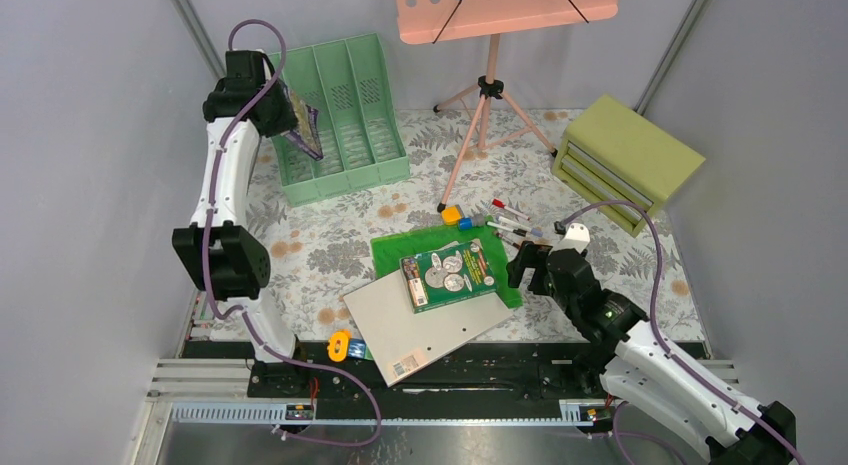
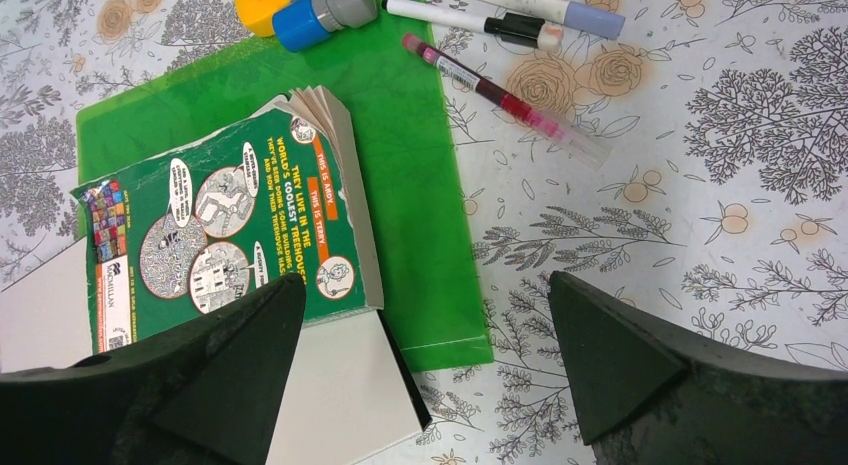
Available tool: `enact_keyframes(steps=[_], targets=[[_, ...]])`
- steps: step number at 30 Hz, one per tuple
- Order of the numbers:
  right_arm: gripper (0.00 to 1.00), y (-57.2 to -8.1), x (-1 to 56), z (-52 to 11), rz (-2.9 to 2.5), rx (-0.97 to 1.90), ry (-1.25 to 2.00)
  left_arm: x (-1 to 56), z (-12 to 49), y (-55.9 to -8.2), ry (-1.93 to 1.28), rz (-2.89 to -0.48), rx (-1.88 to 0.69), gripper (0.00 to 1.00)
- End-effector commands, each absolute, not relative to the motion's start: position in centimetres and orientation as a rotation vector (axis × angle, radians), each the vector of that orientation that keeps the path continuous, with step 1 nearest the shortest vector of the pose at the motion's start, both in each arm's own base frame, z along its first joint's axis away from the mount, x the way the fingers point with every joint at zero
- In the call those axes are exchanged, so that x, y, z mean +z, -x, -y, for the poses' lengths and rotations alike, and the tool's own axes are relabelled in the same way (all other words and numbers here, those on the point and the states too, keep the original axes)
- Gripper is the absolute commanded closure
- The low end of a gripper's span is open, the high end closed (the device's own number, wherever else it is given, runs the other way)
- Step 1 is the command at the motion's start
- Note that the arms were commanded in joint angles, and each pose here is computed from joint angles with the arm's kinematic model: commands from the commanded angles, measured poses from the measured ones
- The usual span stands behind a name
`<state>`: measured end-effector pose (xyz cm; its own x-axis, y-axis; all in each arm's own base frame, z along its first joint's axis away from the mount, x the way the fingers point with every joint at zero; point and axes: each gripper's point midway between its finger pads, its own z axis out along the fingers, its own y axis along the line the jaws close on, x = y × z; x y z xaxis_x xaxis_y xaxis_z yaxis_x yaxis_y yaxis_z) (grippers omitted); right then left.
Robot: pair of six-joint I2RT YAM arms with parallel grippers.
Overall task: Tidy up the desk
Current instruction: Place the book in the storage box.
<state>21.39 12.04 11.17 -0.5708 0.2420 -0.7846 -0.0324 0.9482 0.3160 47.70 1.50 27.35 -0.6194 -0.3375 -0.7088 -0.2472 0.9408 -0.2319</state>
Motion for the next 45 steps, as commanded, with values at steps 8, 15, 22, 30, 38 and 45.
enact_keyframes(steps=[8, 15, 22, 30, 38, 45], targets=[[0.01, -22.2, 12.6, -12.5, -2.124, 0.368, -0.146, 30.3, -1.3, -51.6, 0.478, -2.106, -0.28, 1.0], [0.01, -22.3, 12.5, -12.5, -2.13, 0.361, -0.144, 28.4, -1.3, -53.0, 0.523, -2.124, -0.313, 1.0], [0.01, -22.4, 12.4, -12.6, -2.139, 0.353, -0.141, 26.1, -1.9, -53.8, 0.538, -2.169, -0.267, 1.0], [0.01, -22.5, 12.4, -12.7, -2.146, 0.35, -0.138, 24.3, -3.1, -53.8, 0.52, -2.215, -0.166, 1.0], [0.01, -22.5, 12.4, -12.8, -2.151, 0.351, -0.137, 23.5, -4.0, -53.1, 0.463, -2.256, -0.049, 0.64], [0.01, -22.5, 12.3, -12.8, -2.151, 0.352, -0.135, 25.3, -3.9, -52.6, 0.489, -2.22, -0.065, 0.3]])
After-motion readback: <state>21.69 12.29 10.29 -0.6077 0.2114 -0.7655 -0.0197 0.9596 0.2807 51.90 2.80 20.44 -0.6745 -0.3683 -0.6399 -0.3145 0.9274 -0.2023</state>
